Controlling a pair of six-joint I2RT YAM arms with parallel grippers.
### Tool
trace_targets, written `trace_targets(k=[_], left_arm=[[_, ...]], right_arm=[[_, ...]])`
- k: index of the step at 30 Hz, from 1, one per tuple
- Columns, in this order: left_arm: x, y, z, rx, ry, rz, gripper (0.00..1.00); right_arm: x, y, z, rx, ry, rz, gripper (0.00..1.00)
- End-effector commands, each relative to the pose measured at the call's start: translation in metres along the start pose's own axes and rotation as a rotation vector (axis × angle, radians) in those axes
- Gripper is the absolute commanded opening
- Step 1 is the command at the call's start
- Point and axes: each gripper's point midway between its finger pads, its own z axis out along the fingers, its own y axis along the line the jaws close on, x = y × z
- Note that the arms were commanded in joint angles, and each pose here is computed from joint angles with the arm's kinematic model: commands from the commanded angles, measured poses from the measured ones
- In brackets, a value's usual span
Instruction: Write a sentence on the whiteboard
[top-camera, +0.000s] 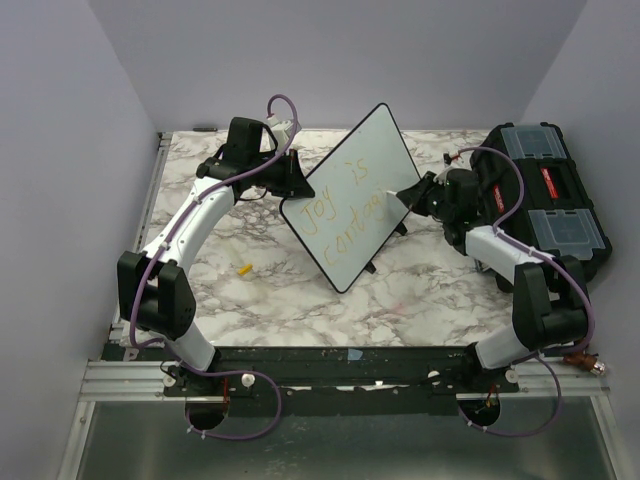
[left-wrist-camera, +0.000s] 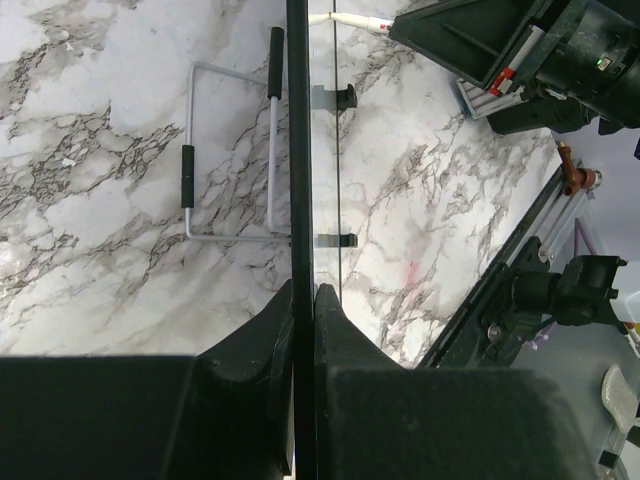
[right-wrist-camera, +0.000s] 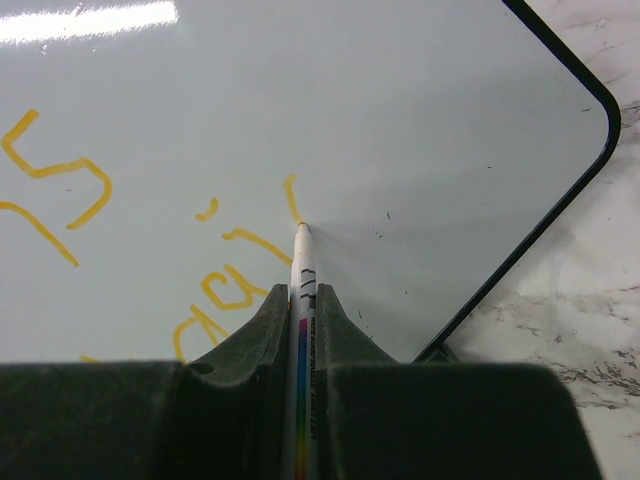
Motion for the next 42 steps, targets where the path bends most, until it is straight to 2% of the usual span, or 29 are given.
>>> trace_targets(k=[1, 18, 31, 42], left_arm=[[0.02, 0.003, 0.01, 0.001, 0.074, 0.064, 0.0], [0.02, 0.001, 0.007, 0.001, 0.071, 0.069, 0.0], [0.019, 0.0, 0.007, 0.005, 0.068, 0.07, 0.0], [0.017, 0.0, 0.007, 0.003, 0.065, 0.073, 0.0]], right_arm=[[0.023, -0.015, 0.001, 0.064, 0.08, -0.003, 0.01], [-0.006, -0.013, 0.018, 0.098, 0.037, -0.039, 0.01], [-0.015, 0.016, 0.014, -0.039, 0.031, -0.058, 0.01], [-0.012, 0.023, 0.005, -0.071, 0.034, -0.056, 0.01]])
